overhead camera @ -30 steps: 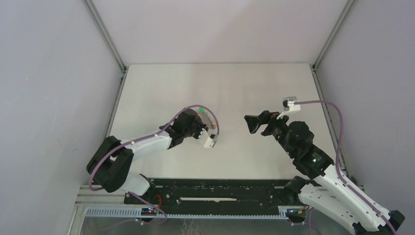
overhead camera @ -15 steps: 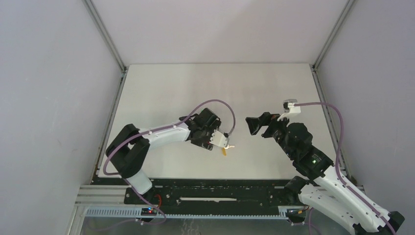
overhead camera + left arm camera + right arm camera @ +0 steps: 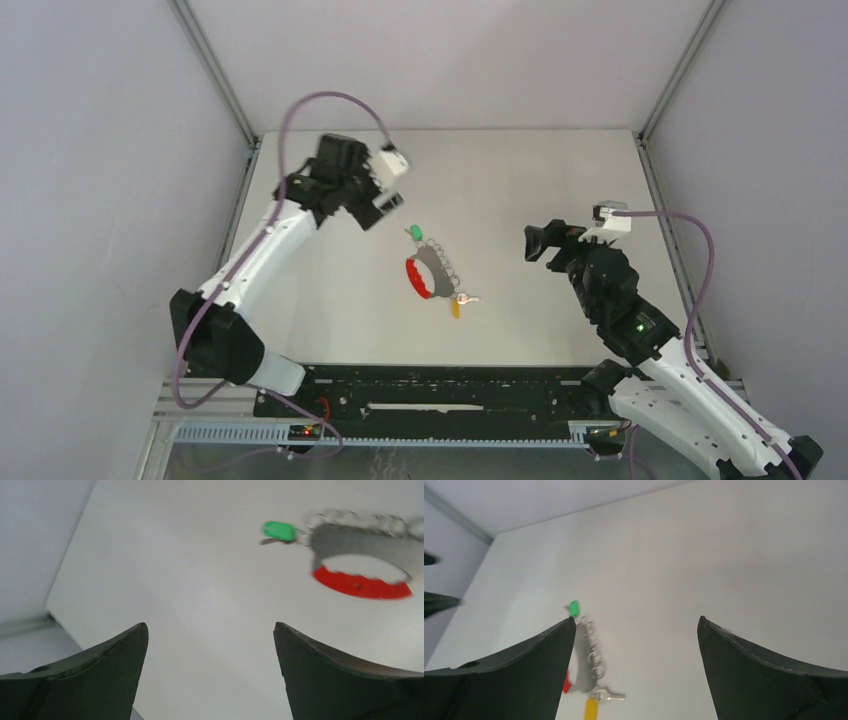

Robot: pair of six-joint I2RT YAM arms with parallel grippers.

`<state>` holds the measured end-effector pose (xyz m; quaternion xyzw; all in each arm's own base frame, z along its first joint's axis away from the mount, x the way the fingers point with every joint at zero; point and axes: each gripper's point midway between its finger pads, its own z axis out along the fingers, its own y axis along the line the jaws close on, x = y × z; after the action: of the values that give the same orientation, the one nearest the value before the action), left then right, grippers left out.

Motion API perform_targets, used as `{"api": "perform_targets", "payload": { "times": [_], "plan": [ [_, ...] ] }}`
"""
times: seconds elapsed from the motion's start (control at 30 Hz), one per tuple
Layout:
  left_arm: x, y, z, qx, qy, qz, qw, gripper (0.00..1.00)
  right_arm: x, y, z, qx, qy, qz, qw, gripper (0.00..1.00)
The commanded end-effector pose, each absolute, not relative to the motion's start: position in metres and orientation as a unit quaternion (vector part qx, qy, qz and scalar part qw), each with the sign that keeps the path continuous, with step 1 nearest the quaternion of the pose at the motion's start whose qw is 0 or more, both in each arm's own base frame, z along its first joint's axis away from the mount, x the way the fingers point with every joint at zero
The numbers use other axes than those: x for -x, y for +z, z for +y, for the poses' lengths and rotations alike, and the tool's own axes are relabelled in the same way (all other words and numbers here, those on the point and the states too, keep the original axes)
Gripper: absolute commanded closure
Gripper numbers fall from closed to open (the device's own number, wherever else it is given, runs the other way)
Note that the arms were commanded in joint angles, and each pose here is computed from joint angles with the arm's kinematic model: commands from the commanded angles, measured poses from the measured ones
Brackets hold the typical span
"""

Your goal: Put the keys on the keyring

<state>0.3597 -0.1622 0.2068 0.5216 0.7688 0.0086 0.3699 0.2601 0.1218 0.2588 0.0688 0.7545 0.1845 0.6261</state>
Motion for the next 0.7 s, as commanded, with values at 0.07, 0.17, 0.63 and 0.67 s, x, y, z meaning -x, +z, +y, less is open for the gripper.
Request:
{"api": "perform_targets", "payload": {
  "times": [0.07,0.17,0.63,0.67],
  "plan": [
    [-0.387,0.229,-0.091,-0.25,-0.034,0.843,0.475,0.0,-0.285,0.227,0.057,-0.155,0.032,0.74,0.654,0.0],
    [-0.381,0.192,-0.077,-0.219,-0.014,0.833,0.507,0.0,-0.296,0.206,0.035,-0.176,-0.005,0.725,0.666,0.0],
    [-0.382,0.129,-0.014,-0.037,-0.08,0.794,0.601,0.0,-0.327,0.126,-0.036,-0.223,-0.06,0.737,0.635,0.0],
    [-0.38,0.129,-0.012,-0.037,-0.075,0.791,0.606,0.0,-0.329,0.122,-0.038,-0.219,-0.065,0.739,0.634,0.0]
  ]
}}
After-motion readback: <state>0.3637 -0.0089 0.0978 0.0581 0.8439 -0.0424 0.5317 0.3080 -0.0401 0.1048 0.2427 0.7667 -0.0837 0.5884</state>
